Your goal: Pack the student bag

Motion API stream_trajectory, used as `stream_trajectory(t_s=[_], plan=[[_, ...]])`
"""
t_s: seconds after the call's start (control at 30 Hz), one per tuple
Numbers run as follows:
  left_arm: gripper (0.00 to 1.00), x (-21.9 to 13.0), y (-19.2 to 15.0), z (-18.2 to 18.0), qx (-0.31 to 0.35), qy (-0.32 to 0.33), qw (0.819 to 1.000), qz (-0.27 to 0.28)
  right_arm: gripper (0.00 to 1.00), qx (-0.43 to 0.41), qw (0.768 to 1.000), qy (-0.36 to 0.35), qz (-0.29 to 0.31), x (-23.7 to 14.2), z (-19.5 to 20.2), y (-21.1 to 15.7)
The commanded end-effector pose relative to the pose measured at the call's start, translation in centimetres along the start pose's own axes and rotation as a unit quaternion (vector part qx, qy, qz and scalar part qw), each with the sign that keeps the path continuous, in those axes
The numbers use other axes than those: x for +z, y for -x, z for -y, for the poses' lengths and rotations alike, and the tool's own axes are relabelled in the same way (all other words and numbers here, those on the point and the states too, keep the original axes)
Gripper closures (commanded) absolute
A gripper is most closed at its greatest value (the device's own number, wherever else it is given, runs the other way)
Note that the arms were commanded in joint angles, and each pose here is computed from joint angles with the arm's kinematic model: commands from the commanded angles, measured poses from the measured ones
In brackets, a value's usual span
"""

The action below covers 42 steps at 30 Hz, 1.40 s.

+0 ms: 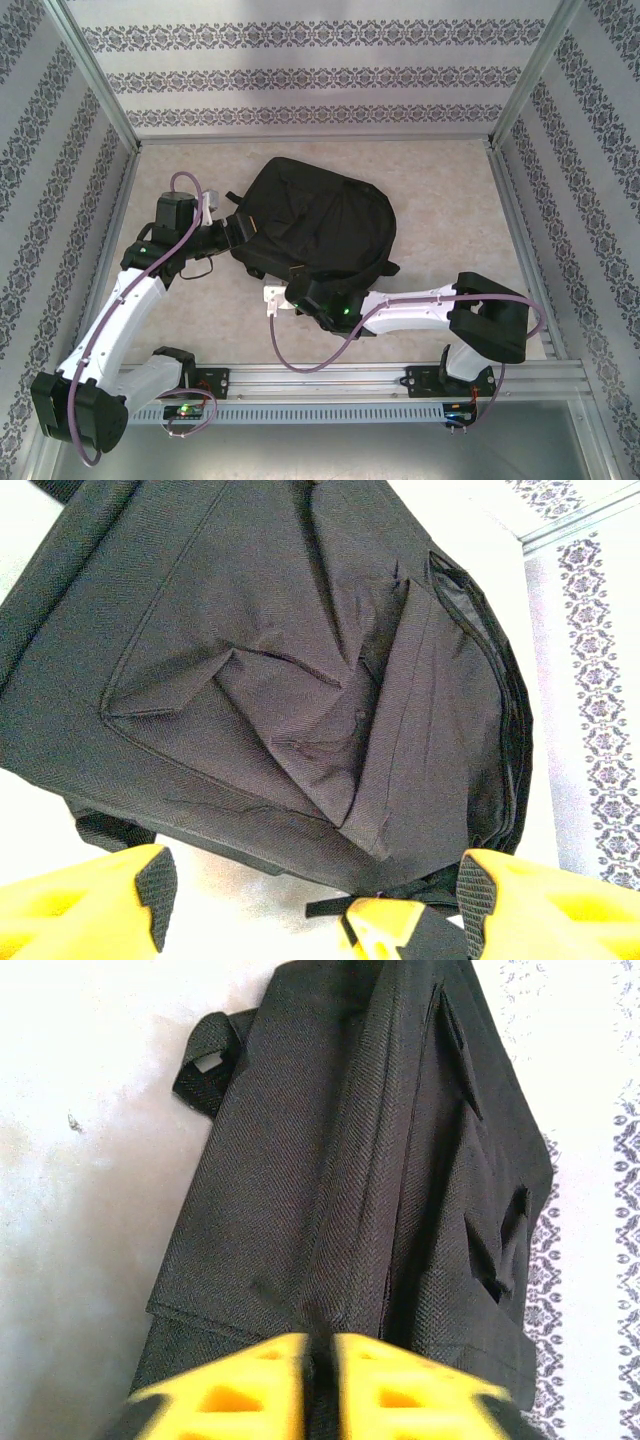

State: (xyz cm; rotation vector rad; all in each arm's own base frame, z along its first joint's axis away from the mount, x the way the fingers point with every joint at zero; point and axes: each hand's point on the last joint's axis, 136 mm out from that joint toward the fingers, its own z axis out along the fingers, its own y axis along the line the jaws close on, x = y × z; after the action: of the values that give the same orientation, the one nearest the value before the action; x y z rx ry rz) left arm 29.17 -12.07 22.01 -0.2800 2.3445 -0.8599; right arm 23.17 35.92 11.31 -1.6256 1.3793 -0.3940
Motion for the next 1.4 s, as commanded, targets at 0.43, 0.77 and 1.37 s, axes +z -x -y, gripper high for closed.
stream_trajectory(t_s=[0.43, 0.77, 1.37], plan=[[0.3, 0.4, -0.3, 0.2, -0.049, -0.033, 0.998, 0.003, 1.0, 0.283, 0.955, -0.021, 0.09, -4.2, 5.0, -1.6], [0.25, 2.9, -2.9, -0.4, -0.125, -0.057, 0.99, -0.022, 1.0, 0.457, 0.881, -0.013, 0.123, -5.2, 4.5, -4.0], [0.25, 2.4, -2.7, -0.1, -0.083, -0.028, 0.996, -0.02, 0.61, 0.648, 0.76, 0.041, 0.033, -9.5, 8.5, -7.9]])
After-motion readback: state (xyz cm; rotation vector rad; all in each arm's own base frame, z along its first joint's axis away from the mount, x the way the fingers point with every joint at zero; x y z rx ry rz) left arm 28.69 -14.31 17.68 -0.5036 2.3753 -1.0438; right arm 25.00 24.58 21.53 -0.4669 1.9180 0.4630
